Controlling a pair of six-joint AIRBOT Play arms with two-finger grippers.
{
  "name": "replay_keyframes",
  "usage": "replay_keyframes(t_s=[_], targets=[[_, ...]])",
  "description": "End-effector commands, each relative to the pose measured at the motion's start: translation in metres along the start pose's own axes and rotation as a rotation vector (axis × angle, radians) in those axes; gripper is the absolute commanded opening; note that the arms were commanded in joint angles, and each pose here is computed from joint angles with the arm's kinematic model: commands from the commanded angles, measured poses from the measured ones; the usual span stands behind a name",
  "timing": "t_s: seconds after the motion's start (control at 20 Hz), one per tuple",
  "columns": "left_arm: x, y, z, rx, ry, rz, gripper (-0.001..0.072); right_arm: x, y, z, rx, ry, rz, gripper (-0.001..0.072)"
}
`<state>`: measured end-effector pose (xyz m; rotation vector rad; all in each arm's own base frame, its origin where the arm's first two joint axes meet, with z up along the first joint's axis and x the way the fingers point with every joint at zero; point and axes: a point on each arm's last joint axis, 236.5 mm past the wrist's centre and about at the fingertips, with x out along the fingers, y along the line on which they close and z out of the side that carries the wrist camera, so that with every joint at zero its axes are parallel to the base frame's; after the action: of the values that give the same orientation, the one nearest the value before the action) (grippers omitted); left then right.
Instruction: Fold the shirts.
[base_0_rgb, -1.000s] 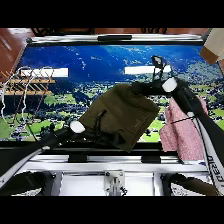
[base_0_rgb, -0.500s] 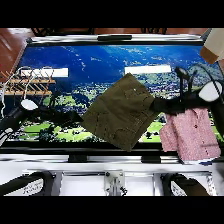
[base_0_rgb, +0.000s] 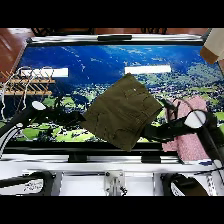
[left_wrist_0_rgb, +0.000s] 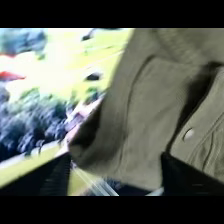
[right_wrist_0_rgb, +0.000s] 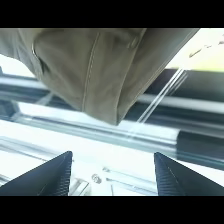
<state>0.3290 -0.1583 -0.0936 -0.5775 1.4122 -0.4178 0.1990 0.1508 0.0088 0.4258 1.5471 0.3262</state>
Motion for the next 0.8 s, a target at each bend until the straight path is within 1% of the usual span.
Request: replay_keyframes(t_s=[0.0, 0.05, 0.1, 0.2, 0.3, 0.45, 0.75], targets=[[0.009, -0.002, 0.011, 0.016, -0.05, 0.017, 0.0275, 0.029, 0.006, -0.017, 0.034, 0.023, 0.0, 0.0619], [0.009, -0.003, 0.01, 0.017, -0.045, 0.015, 0.013, 0.036, 0.006, -0.023, 0.045, 0.032, -0.003, 0.0671], [0.008, -0.004, 0.007, 0.028, -0.036, 0.01, 0.0062, 0.044, 0.006, -0.029, 0.047, 0.044, -0.004, 0.0676], [0.005, -0.011, -0.006, 0.051, 0.015, -0.012, 0.0061, 0.059, 0.003, -0.04, 0.04, 0.064, -0.017, 0.0676], [0.0, -0.019, -0.015, 0.067, 0.048, -0.031, 0.006, 0.071, -0.001, -0.04, 0.083, 0.038, -0.015, 0.0676], [-0.01, -0.029, -0.019, 0.088, 0.048, -0.049, 0.006, 0.084, 0.002, -0.034, 0.143, 0.0, 0.035, 0.0676], [-0.017, -0.038, -0.031, 0.104, 0.087, -0.071, 0.006, 0.112, 0.0, -0.036, 0.116, 0.036, 0.003, 0.0674]])
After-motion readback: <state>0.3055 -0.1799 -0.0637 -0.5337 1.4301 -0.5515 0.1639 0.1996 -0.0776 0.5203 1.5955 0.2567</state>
